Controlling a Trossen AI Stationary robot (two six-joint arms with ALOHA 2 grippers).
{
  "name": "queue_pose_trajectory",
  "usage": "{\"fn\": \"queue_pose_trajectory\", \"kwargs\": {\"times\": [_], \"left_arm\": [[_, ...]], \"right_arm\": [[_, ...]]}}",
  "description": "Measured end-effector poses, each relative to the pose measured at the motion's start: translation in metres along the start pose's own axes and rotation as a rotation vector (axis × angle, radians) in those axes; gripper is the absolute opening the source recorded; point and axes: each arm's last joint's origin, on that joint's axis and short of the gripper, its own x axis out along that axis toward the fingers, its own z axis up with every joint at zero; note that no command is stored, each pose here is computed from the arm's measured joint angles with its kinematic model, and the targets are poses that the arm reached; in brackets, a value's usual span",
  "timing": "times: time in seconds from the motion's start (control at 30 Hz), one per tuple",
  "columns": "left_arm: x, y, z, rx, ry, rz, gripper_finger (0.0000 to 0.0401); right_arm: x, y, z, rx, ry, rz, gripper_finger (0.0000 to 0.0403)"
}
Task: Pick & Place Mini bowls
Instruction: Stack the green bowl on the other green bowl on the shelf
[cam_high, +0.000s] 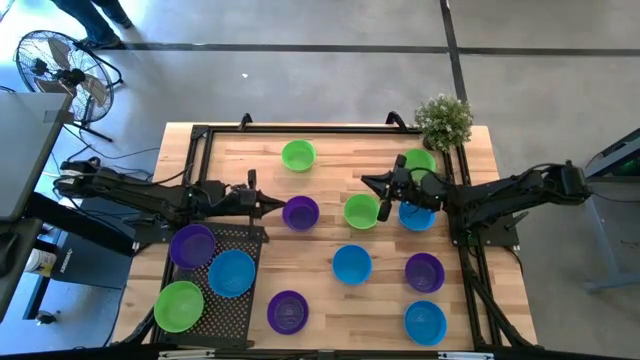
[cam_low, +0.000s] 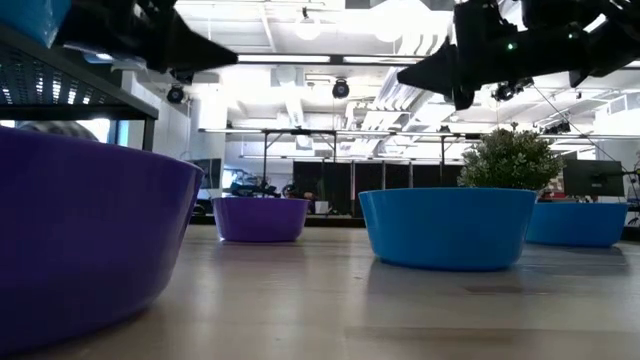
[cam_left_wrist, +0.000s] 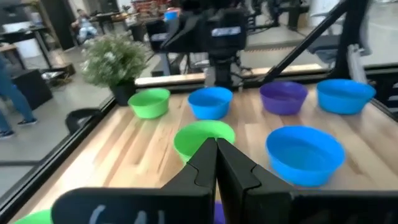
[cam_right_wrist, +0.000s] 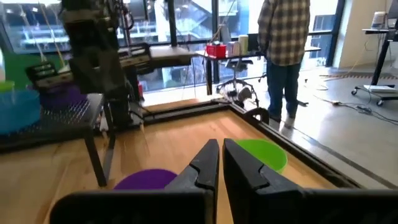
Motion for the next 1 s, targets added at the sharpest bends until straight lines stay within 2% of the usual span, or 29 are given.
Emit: {"fn": "queue_pose_trajectory", "kwargs": {"times": [0.2,0.5,0.73,0.9,1.0], "left_arm": [[-0.004,0.0,-0.01,-0.011,-0.02,0.02,0.0001],[-0.005,0.0,-0.013,-0.005,0.009,0.012,0.0001],[-0.004,-0.001,-0.015,-0.003,0.022,-0.009,0.0001],[-0.005,-0.001,-0.018,0.01,0.059,-0.018,0.0001],[-0.005,-0.004,-0.018,0.007,0.052,-0.099,0.0001]], "right_arm": [[-0.008,0.011,-0.011,-0.138,0.104,-0.175,0.0001],[-0.011,0.032,-0.01,-0.164,0.349,-0.226,0.0007],[-0.014,0.039,-0.007,-0.183,0.445,-0.212,0.0066],[-0.012,0.044,-0.012,-0.167,0.487,-0.118,0.0116],[-0.01,0.049,-0.023,-0.178,0.541,-0.083,0.0138]]}}
